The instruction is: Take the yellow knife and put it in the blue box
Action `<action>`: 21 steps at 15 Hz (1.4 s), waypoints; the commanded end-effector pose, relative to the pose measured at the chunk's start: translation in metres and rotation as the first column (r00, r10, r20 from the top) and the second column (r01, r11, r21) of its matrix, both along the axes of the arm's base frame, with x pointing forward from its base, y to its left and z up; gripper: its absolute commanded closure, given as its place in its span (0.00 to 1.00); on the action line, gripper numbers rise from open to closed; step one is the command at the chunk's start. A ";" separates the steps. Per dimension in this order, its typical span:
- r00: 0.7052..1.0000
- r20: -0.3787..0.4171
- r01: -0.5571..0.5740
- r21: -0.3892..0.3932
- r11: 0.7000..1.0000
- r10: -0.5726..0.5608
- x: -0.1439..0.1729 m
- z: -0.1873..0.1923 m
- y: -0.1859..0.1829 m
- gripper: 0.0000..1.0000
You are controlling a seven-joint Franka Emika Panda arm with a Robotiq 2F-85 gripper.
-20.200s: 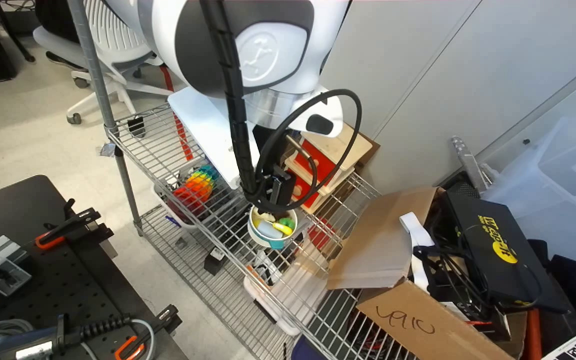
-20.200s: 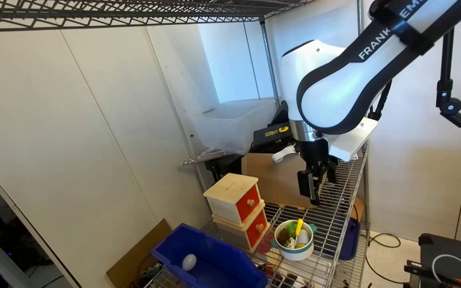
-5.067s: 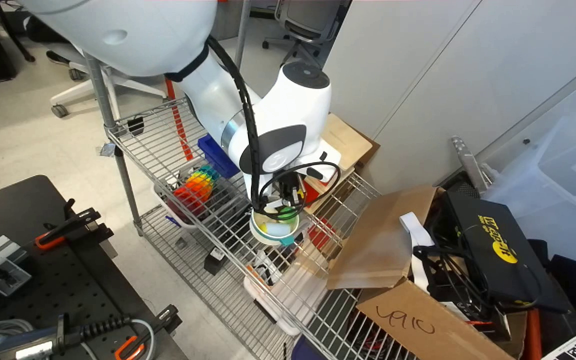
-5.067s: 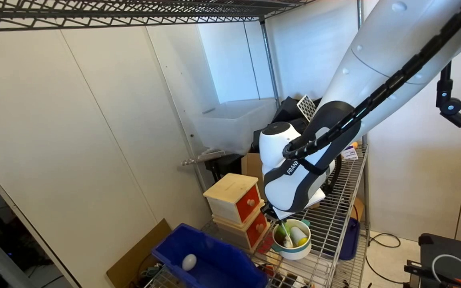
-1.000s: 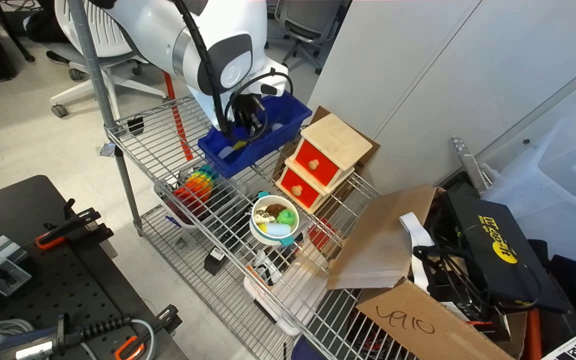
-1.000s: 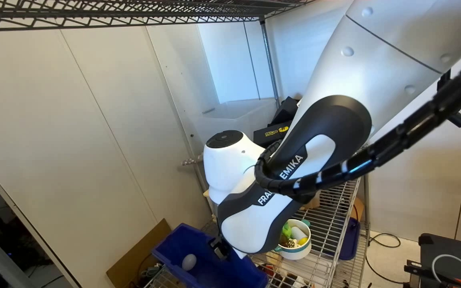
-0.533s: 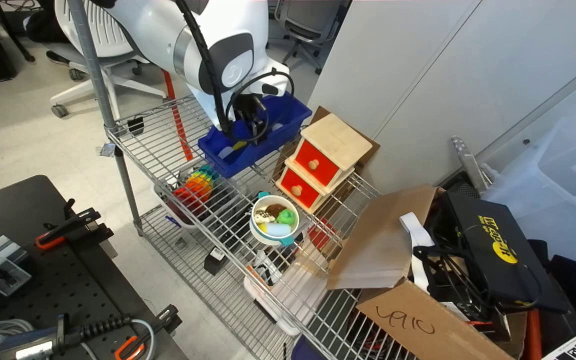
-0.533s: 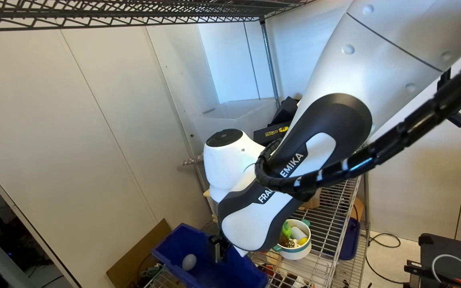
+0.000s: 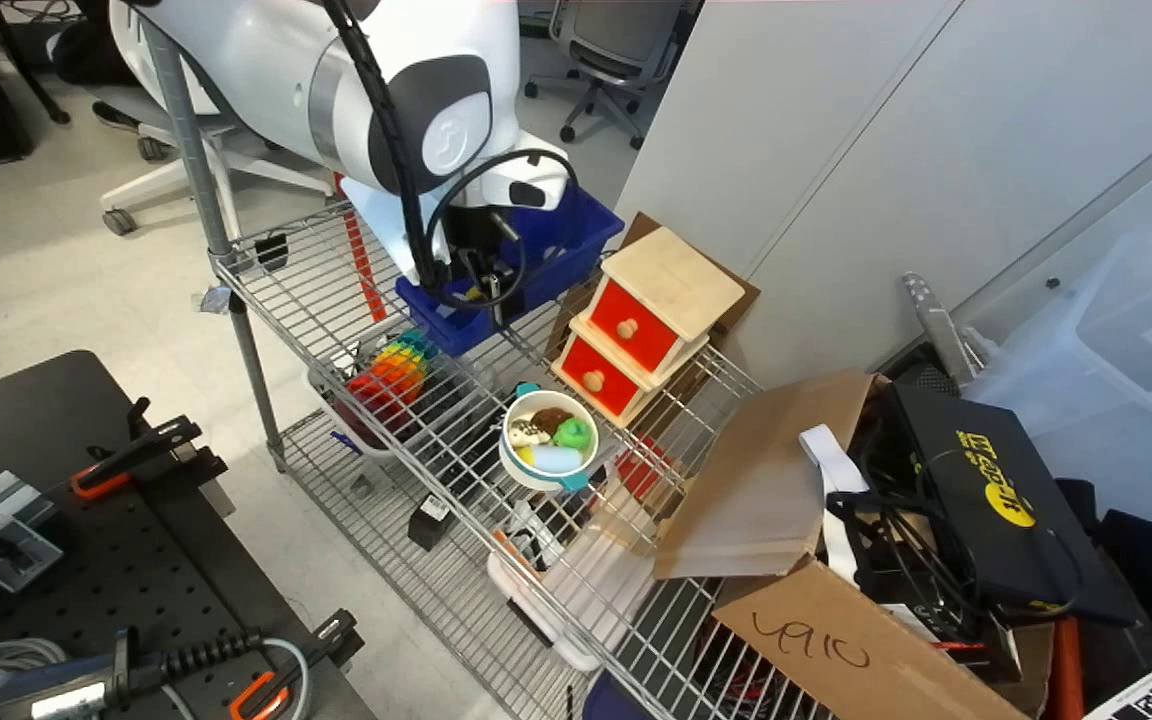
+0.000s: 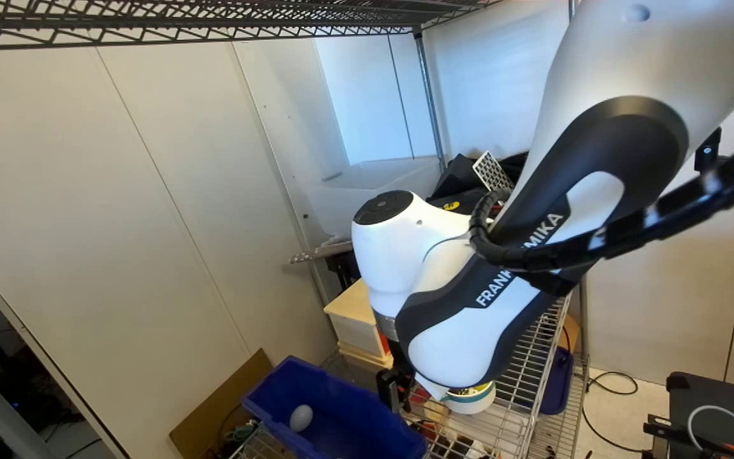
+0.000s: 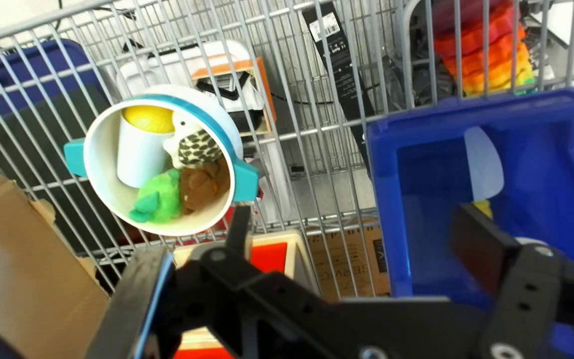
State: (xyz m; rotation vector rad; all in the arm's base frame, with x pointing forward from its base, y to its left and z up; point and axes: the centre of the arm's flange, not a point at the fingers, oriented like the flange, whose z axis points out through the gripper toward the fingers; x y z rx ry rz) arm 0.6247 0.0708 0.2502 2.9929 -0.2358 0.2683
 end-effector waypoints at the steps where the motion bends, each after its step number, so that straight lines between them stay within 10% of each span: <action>1: 0.999 -0.045 -0.025 -0.027 0.999 0.024 -0.044 0.016 -0.006 0.00; 12: 0.966 -0.033 -0.257 0.003 0.966 0.257 -0.107 0.052 -0.031 0.00; 21: 0.971 -0.065 -0.231 0.001 0.973 0.231 -0.096 0.041 -0.029 0.00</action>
